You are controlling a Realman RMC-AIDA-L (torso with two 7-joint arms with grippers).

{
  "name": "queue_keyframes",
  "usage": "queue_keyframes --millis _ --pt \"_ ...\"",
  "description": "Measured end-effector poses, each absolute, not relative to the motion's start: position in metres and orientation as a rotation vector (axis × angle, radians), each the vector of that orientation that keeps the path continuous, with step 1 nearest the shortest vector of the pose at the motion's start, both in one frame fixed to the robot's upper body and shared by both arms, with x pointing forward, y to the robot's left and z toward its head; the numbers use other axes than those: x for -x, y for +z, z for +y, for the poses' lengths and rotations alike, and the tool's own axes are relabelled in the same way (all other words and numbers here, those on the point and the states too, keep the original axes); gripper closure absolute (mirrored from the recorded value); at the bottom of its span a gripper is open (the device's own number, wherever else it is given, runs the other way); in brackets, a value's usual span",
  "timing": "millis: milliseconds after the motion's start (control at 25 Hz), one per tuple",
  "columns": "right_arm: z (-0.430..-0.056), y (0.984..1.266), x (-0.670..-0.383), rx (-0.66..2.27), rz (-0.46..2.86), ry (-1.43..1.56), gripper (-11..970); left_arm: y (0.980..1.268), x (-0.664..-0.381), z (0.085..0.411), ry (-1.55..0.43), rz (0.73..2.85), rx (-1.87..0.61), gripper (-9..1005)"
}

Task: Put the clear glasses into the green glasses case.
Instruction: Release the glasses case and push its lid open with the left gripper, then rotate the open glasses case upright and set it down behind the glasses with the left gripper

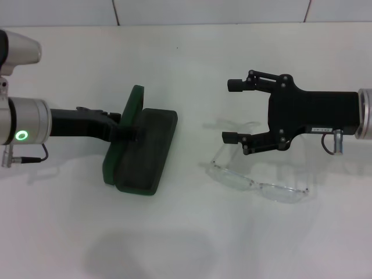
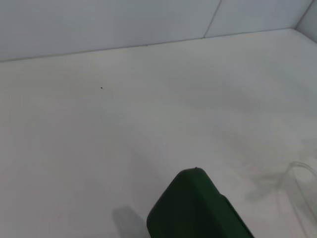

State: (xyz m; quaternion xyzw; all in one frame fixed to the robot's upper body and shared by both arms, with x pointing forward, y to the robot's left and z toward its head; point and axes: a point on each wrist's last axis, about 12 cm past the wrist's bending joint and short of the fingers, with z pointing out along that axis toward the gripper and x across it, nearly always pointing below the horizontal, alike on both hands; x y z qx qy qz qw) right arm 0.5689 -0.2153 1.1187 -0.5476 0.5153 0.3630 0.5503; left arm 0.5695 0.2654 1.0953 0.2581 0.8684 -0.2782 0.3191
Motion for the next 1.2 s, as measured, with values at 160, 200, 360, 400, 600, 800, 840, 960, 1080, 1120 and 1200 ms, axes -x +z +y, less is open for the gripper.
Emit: queue_keyframes --millis 160,200,360,400,600,800,840,960,1080,1120,1200 --pt "-0.215 1.119 -0.569 1.296 1.219 0.86 80 1.096 -0.571 0.268 -0.715 2.277 -0.678 159" --pt "-0.215 1.119 -0.569 1.296 1.219 0.859 81 1.096 -0.571 0.268 -0.711 2.275 -0.682 161" --pt "-0.214 1.118 -0.569 1.296 1.217 0.86 82 1.096 -0.572 0.271 -0.663 2.242 -0.736 230" --pt "-0.215 1.118 -0.569 1.296 1.217 0.859 82 1.096 -0.573 0.272 -0.649 2.234 -0.744 294" --pt "-0.214 1.118 -0.568 1.296 1.216 0.861 84 1.097 -0.576 0.273 -0.596 2.2 -0.788 547" --pt "-0.216 1.117 -0.567 1.286 1.222 0.859 85 1.1 -0.581 0.272 -0.552 2.16 -0.84 733" --pt "-0.218 1.116 -0.566 1.281 1.222 0.858 86 1.102 -0.582 0.271 -0.543 2.148 -0.858 767" --pt "-0.219 1.116 -0.565 1.277 1.222 0.859 87 1.107 -0.588 0.268 -0.503 2.095 -0.934 798" --pt "-0.22 1.114 -0.564 1.289 1.228 0.858 88 1.112 -0.594 0.262 -0.444 2.007 -1.051 792" --pt "-0.22 1.113 -0.563 1.302 1.231 0.858 88 1.114 -0.596 0.259 -0.429 1.977 -1.09 790" --pt "-0.22 1.111 -0.56 1.341 1.233 0.871 89 1.115 -0.599 0.253 -0.401 1.919 -1.175 786"
